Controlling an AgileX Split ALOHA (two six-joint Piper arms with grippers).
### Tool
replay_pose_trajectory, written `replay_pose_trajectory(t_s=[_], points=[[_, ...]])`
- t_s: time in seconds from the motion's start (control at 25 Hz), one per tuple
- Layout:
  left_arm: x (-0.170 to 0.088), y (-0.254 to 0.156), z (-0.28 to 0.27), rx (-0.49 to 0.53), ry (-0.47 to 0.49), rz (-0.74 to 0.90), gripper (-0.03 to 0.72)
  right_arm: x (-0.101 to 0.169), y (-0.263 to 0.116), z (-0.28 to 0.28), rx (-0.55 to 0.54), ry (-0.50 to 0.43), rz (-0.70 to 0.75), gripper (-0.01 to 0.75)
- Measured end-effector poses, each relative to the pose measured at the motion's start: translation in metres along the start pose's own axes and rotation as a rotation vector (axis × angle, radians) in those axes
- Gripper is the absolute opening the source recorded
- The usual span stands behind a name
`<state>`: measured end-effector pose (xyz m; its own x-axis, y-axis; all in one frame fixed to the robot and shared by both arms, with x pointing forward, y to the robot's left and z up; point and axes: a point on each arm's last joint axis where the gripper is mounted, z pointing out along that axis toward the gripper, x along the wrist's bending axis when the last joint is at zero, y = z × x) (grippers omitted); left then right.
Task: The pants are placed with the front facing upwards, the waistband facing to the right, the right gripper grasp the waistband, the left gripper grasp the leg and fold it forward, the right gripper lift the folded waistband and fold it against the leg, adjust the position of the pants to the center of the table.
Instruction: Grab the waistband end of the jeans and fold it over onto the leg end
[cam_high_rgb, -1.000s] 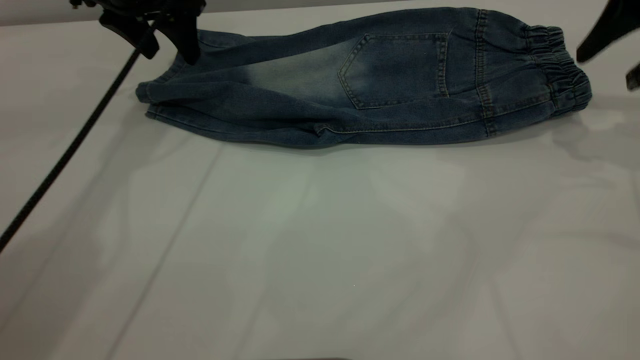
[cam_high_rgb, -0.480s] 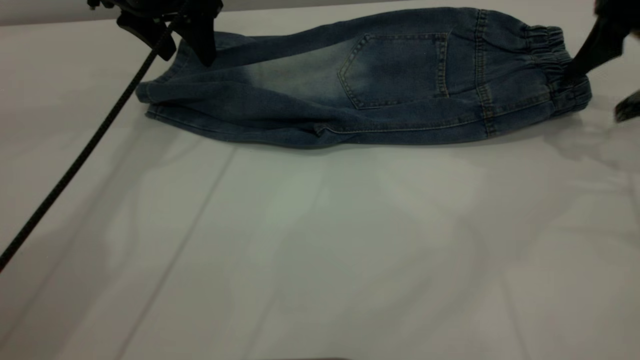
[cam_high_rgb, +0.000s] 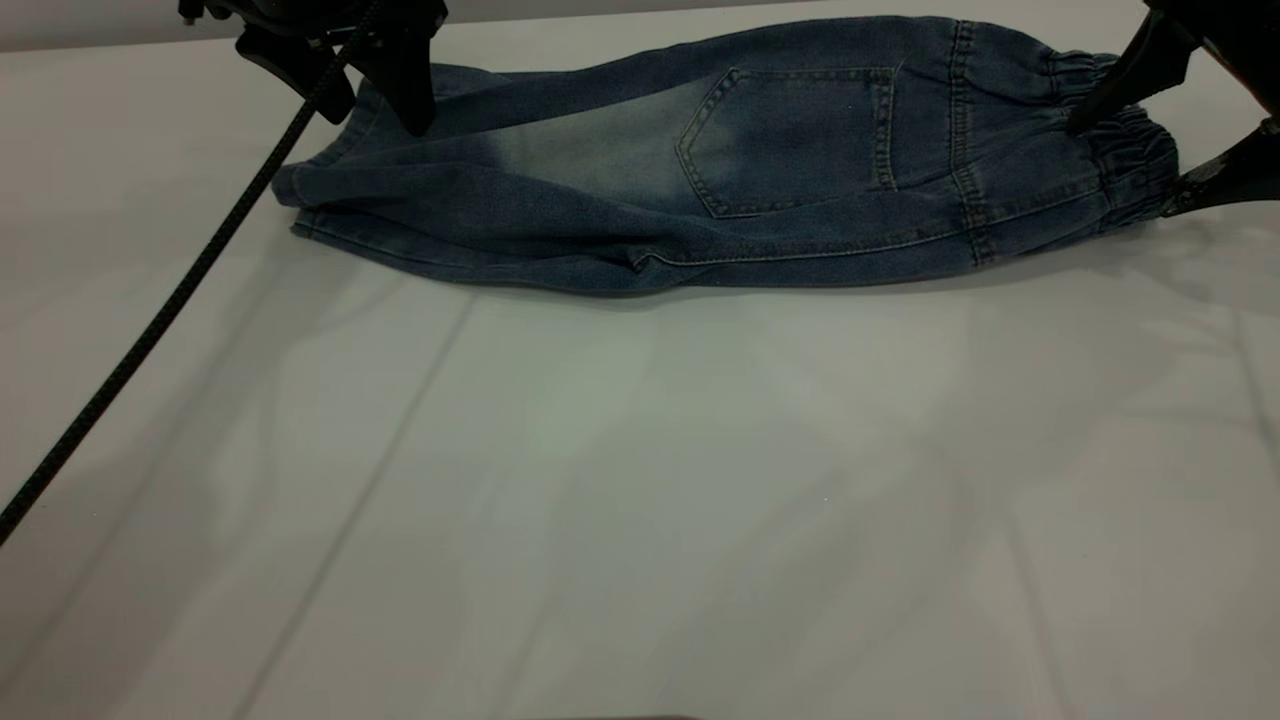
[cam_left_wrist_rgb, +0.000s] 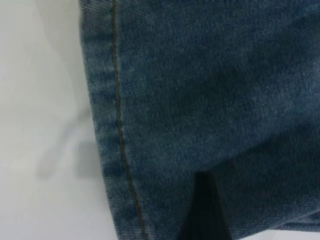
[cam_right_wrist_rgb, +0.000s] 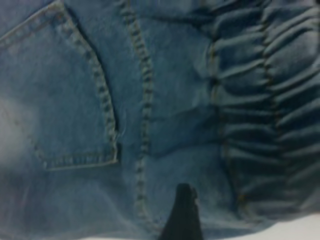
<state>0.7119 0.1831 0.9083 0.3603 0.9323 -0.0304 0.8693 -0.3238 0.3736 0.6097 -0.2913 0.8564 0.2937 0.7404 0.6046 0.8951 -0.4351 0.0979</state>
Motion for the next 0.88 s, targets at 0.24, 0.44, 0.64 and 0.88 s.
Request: replay_pose_trajectory(t_s=[0.24, 0.44, 0.64, 0.88], points=[[0.0, 0.0, 0.0, -0.004, 0.001, 0.0, 0.496, -0.014, -0.003, 0.021, 0.028, 0.011, 0.105, 0.59], [0.0, 0.0, 0.001, -0.003, -0.001, -0.002, 0.496, -0.012, 0.002, 0.023, -0.026, 0.057, 0.127, 0.575], [-0.002, -0.005, 0.012, 0.029, -0.017, -0.012, 0.496, -0.015, 0.008, 0.023, -0.086, 0.032, 0.131, 0.465], [-0.035, -0.003, 0.025, 0.0, -0.077, 0.059, 0.496, -0.015, 0.008, 0.023, -0.094, 0.031, 0.129, 0.097]])
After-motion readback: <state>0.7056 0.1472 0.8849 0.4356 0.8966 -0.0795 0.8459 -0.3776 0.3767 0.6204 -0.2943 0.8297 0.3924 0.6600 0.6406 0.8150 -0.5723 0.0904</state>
